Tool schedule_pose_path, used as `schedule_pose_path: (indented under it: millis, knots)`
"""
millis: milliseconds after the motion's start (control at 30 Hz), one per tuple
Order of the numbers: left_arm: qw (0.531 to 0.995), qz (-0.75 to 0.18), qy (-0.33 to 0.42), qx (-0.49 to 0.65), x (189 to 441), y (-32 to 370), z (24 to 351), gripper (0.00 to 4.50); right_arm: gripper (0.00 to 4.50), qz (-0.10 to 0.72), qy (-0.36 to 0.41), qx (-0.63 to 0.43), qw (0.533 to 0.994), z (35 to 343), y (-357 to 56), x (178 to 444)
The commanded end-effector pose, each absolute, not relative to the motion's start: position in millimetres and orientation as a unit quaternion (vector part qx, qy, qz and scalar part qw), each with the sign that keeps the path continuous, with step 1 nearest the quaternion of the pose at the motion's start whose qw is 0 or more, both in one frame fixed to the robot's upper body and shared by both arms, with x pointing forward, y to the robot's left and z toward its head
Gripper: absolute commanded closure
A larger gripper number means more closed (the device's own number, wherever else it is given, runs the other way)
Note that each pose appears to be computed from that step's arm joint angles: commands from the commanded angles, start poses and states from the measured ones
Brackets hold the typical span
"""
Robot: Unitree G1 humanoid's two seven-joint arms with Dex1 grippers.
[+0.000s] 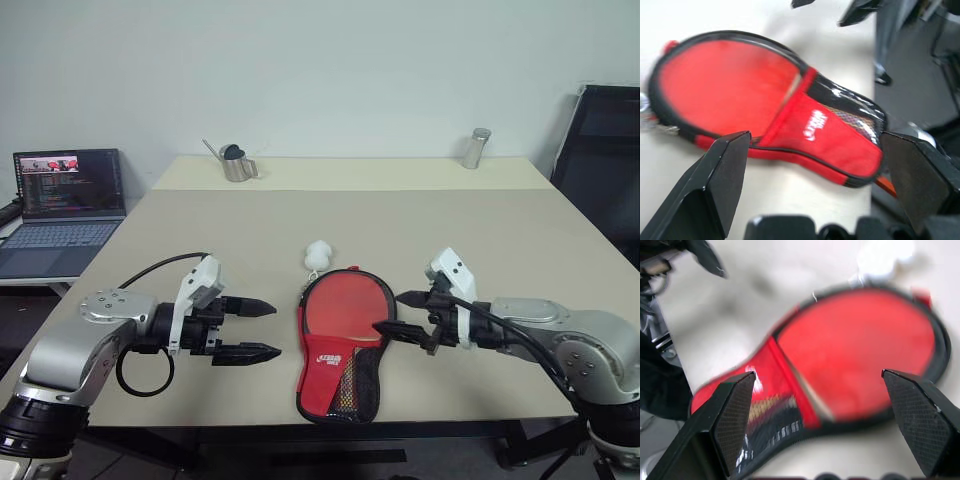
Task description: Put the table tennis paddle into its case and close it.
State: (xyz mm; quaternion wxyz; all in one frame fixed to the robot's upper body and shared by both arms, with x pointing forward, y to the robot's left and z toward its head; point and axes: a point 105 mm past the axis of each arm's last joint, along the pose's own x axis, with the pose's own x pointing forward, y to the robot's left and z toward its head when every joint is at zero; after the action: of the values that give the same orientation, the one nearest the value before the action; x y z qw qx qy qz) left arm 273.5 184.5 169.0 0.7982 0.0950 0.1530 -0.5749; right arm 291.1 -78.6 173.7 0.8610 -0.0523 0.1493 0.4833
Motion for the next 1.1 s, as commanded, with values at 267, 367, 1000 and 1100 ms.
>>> schedule_pose_path:
  millis: [267,367,1000,1100]
  knots:
    - [0.842,-0.522,0.113,0.074,278.8,190.5,181.9,0.00,0.05,0.417,0.109,-0.034,0.902,175.2,-96.6,349.2]
    - [0.842,-0.522,0.115,0.074,276.7,190.2,180.3,0.00,0.05,0.377,0.164,-0.011,0.911,159.7,-114.3,363.4]
    - [0.835,-0.532,0.119,0.078,278.1,185.1,178.5,0.00,0.05,0.360,0.253,0.057,0.896,110.0,-83.8,363.9]
    - [0.835,-0.532,0.119,0.078,278.2,185.0,178.6,0.00,0.05,0.373,0.250,0.053,0.892,110.9,-75.7,361.8]
